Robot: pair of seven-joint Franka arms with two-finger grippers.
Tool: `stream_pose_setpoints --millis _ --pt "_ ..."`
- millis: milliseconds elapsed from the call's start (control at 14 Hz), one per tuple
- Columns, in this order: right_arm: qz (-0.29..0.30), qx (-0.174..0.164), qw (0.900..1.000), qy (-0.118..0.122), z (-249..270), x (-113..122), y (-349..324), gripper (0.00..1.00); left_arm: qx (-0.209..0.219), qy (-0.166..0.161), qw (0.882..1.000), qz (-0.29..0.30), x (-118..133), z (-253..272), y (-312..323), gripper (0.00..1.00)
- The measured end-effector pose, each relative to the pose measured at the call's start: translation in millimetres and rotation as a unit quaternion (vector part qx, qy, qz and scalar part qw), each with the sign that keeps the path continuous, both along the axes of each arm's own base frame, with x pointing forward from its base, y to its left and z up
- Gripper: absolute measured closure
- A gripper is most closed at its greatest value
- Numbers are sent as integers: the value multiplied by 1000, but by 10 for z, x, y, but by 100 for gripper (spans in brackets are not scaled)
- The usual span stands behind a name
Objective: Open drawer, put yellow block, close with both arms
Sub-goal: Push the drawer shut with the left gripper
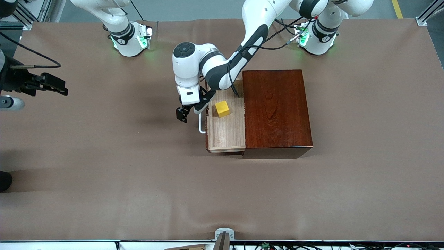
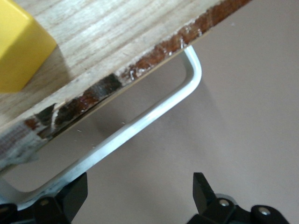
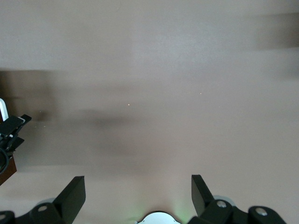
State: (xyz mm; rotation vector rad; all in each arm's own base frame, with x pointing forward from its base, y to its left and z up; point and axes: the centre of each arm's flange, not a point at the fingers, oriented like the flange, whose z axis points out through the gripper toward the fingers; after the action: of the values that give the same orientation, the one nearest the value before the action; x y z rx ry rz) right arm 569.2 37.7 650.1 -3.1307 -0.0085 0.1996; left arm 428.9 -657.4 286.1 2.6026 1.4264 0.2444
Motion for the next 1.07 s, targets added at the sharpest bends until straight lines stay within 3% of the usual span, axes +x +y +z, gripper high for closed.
stream_pose_setpoints --millis 286,571,786,1071 --pt "22 2 999 -27 -16 -271 -56 0 74 43 996 40 193 11 337 0" --pt "33 3 999 -32 -51 -339 -133 0 151 92 980 89 488 -23 848 0" --pt "33 4 999 -33 -49 -337 -158 0 173 109 973 105 582 -58 1022 0" --pt "31 4 999 -34 -49 -334 -184 0 170 112 973 112 615 3 1059 0"
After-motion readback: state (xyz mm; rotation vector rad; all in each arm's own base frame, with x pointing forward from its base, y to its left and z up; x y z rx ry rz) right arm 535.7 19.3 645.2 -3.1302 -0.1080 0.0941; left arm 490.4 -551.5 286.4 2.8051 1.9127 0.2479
